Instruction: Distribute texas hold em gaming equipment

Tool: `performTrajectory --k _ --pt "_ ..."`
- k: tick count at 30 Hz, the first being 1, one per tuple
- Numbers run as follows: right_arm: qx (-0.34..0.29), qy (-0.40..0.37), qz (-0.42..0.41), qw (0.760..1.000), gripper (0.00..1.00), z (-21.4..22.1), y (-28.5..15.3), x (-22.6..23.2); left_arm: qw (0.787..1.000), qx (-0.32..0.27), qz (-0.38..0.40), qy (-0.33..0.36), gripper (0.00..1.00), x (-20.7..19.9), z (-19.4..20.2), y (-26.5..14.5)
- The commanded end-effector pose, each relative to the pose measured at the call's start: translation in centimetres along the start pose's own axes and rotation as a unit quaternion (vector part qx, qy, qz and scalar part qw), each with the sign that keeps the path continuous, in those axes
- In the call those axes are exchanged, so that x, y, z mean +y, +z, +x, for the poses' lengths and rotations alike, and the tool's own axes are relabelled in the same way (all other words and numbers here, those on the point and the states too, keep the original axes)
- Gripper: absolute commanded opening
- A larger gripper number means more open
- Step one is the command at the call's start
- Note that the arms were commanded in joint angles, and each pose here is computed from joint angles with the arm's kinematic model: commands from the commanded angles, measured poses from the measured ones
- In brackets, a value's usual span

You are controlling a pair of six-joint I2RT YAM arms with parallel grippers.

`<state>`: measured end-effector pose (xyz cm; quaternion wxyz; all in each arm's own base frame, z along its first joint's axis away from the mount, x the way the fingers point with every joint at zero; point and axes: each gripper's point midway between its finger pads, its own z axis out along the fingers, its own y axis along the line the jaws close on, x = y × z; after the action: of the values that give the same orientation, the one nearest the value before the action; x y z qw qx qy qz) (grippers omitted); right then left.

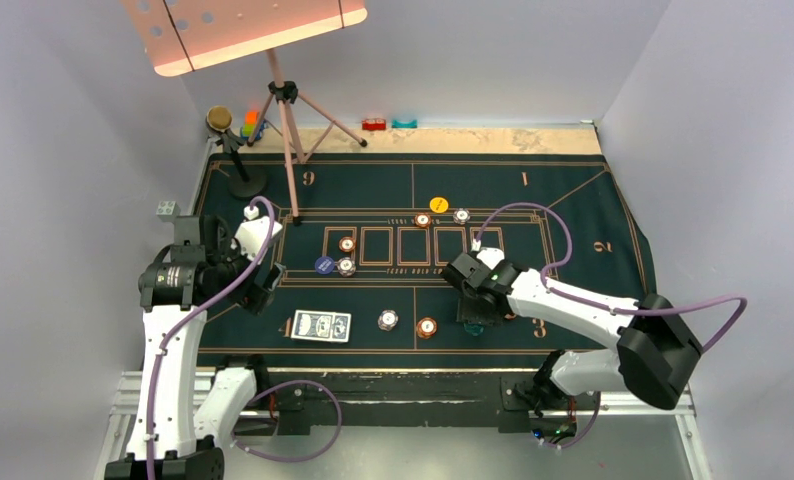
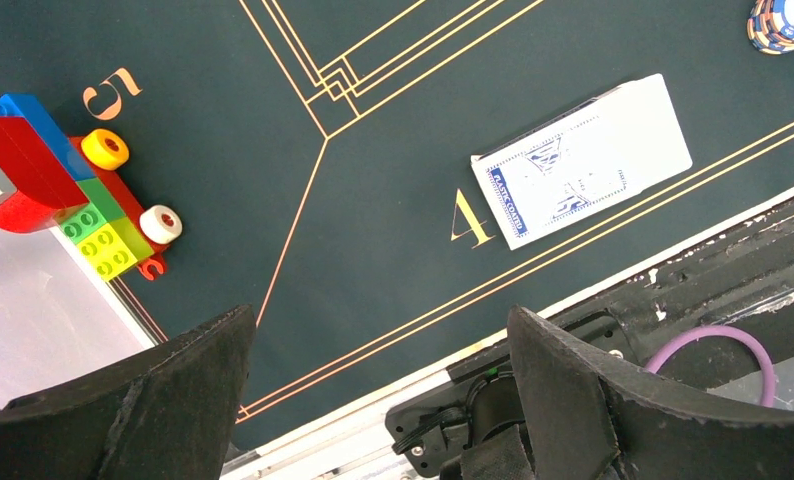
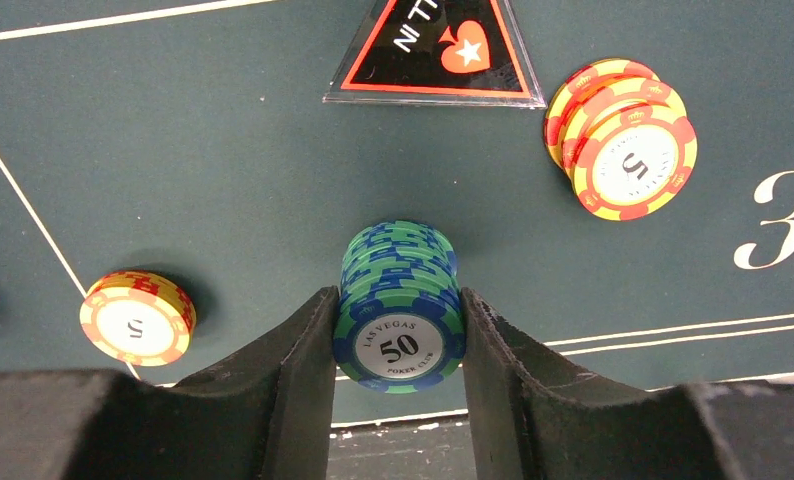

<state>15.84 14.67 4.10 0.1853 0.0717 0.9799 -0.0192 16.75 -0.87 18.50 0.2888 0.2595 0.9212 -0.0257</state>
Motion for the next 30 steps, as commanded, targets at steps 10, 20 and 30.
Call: performTrajectory --k 10,20,30 --pt "-0.031 0.002 -0.022 0.999 0.32 -2.0 -2.6 0.7 1.0 -0.011 -0.003 0.012 1.0 0.2 -0.5 0.1" --pt "-0.056 -0.048 -0.085 0.994 0.26 -6.3 -6.0 6.5 1.0 -0.012 0.001 0.01 1.0 0.1 -0.6 0.3" --pt "-0.095 -0.144 -0.132 0.976 0.27 -14.3 -2.9 20.5 1.0 -0.007 0.009 0.001 1.0 0.0 -0.5 0.8"
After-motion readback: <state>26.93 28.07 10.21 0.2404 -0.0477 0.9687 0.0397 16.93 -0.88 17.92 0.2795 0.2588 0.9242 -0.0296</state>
